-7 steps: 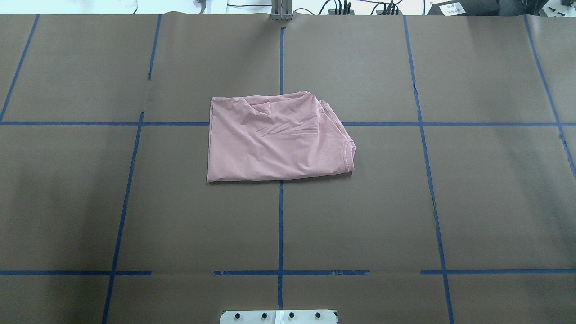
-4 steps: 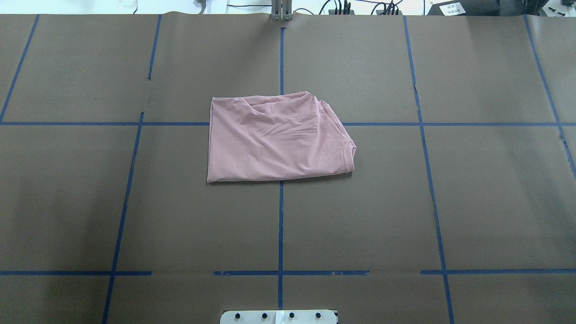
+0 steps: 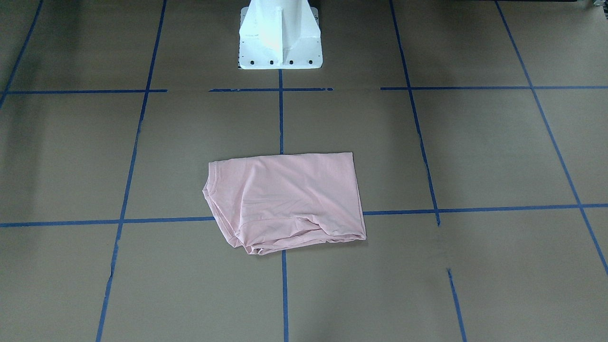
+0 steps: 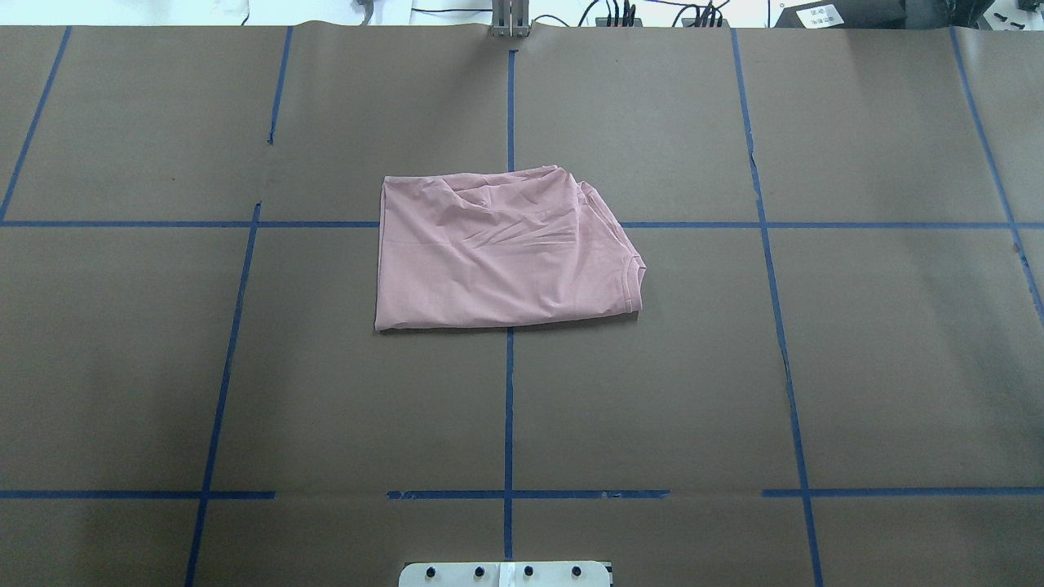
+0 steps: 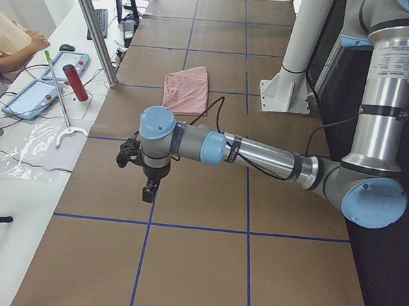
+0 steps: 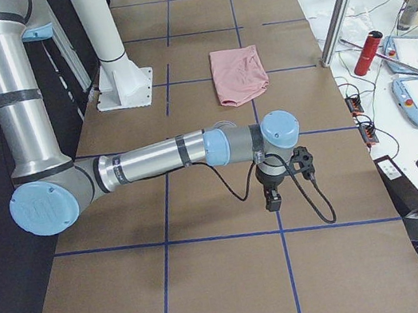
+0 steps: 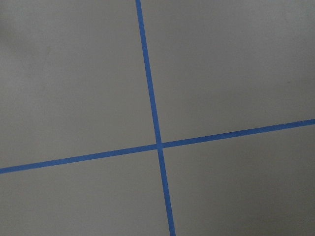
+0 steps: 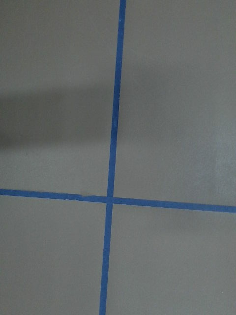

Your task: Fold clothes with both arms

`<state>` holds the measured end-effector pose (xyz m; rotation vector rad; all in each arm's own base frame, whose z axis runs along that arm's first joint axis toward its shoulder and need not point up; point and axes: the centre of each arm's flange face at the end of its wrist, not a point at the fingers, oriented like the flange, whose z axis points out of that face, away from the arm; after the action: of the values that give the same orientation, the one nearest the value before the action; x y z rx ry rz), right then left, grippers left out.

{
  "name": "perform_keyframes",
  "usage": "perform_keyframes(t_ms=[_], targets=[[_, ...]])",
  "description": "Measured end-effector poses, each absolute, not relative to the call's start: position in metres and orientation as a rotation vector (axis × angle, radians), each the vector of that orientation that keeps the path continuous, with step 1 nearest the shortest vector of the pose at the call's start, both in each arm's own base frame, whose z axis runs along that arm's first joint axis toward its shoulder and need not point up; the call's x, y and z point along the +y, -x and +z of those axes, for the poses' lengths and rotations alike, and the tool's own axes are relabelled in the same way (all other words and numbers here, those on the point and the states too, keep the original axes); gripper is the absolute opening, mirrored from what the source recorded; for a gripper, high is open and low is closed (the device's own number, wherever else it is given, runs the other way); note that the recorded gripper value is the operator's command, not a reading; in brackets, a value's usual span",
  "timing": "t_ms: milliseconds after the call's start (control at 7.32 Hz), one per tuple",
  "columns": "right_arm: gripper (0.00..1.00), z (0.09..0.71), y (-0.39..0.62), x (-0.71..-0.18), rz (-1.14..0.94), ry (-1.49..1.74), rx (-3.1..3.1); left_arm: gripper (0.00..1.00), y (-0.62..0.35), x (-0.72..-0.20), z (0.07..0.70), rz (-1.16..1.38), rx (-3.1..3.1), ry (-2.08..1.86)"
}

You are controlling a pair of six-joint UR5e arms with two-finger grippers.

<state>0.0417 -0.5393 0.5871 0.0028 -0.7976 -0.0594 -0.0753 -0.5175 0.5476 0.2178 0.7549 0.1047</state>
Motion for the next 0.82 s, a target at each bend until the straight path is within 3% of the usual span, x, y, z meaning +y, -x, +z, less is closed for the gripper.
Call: perform_keyframes(t_ms=[820], targets=[[1.0, 0.586, -0.0349, -0.5394, -0.067, 0.002, -0.807, 1.0, 0.074, -0.5157, 0.5421, 0.11, 0.758, -0.229]])
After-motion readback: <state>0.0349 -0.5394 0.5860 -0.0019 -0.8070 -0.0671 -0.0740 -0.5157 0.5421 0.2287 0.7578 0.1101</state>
